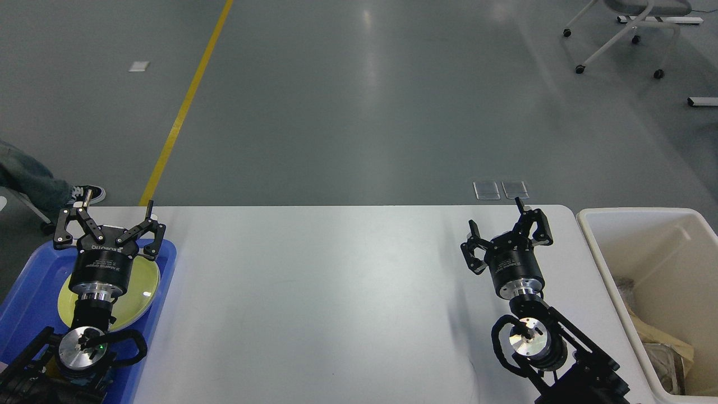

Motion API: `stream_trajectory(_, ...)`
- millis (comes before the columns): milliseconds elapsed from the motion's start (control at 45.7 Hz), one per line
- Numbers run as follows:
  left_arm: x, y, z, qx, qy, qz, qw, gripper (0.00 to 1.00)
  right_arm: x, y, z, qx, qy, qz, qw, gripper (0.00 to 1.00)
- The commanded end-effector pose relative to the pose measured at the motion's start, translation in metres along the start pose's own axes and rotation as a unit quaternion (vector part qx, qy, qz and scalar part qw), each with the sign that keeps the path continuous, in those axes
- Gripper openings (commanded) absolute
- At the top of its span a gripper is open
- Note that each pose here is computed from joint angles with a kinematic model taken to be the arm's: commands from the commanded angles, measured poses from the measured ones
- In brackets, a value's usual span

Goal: Tidy desktop

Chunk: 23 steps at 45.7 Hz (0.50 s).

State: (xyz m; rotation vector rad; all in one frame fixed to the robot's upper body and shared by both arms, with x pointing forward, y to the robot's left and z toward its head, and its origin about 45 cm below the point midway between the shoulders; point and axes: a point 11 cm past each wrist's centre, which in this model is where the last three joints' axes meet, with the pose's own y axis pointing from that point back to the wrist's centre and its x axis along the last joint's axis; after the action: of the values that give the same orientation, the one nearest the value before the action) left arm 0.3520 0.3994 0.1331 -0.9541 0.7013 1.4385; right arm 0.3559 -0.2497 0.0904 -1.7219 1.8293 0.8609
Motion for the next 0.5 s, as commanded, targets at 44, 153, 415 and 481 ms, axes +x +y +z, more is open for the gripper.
stream_trajectory(44, -0.0002, -0.0002, 0.0, 0.0, 0.0, 0.0, 1.0, 0.96, -0.0002, -0.0001, -0.0024, 0.01, 0.0, 0.002, 1.0, 1.0)
stream_trajectory(153, 0.0004, 0.0005, -0.0004, 0.001, -0.001, 0.0, 1.0, 0.96, 0.0, -0.0001, -0.0026, 0.009, -0.003, 0.001, 1.0, 1.0)
stream_trajectory(415, -0.0002, -0.0001, -0.0004, 0.001, 0.0, 0.0, 1.0, 0.96, 0.0, -0.0003, -0.0017, 0.005, -0.004, 0.0, 1.0, 1.0)
stream_trajectory(481, 0.0004, 0.0004, 0.0001, 0.0, 0.0, 0.001, 1.0, 0.96, -0.0001, -0.0003, -0.0017, 0.005, -0.005, -0.001, 1.0, 1.0)
